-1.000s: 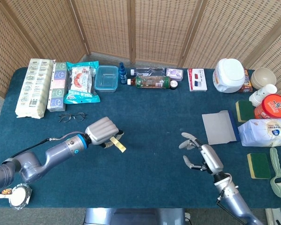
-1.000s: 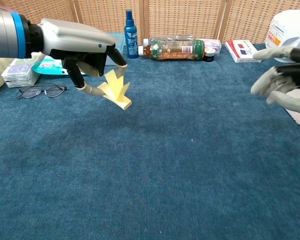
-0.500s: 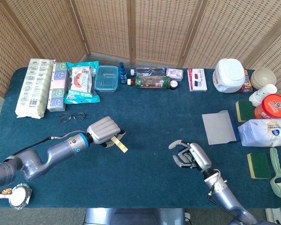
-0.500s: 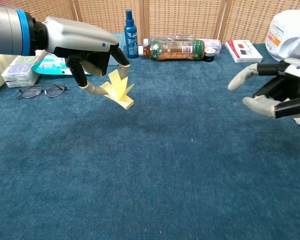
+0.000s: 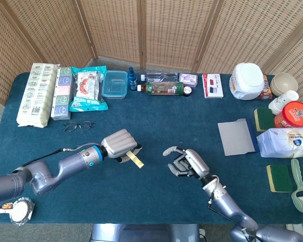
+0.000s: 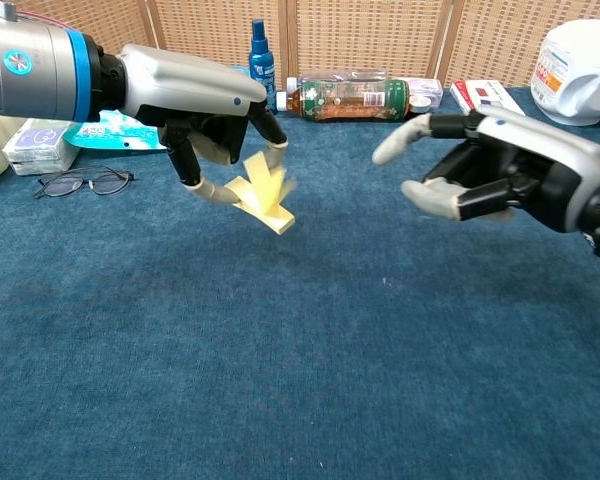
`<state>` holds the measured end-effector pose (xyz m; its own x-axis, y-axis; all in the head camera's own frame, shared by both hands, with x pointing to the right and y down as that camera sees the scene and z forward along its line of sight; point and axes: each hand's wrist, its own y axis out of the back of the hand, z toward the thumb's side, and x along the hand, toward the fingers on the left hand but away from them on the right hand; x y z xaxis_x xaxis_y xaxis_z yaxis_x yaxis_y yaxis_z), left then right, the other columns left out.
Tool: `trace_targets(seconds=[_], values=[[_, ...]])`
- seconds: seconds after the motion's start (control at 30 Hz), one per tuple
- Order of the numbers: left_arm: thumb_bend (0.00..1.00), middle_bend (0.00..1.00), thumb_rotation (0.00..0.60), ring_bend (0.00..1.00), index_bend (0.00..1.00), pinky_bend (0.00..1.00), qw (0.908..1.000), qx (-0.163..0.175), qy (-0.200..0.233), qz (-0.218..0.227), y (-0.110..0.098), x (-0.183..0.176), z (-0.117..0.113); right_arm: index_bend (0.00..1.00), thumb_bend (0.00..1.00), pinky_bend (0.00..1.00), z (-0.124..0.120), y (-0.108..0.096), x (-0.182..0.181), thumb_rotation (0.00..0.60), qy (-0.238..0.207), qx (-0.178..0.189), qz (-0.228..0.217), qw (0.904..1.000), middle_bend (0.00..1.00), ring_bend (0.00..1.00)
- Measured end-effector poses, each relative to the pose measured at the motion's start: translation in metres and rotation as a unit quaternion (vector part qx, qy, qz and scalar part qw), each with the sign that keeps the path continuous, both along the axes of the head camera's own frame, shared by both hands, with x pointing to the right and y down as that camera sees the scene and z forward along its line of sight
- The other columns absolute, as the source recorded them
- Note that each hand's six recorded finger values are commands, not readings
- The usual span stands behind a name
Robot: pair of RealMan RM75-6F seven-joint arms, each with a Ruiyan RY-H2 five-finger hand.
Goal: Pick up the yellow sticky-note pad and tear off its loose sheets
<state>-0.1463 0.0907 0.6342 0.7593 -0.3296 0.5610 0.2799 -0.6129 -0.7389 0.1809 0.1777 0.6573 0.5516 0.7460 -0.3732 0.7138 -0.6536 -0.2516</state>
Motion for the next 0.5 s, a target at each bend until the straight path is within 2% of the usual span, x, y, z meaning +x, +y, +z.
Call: trace_targets(seconds=[0.5], values=[[0.32, 0.99, 0.600, 1.00, 0.66, 1.00, 1.0000, -0.001, 0.007, 0.004, 0.001, 0.006, 0.000, 0.26, 0.46, 1.00, 0.001, 0.005, -0.035, 0.600, -0.018, -0.030, -0.056, 0.9978, 1.00, 1.00]])
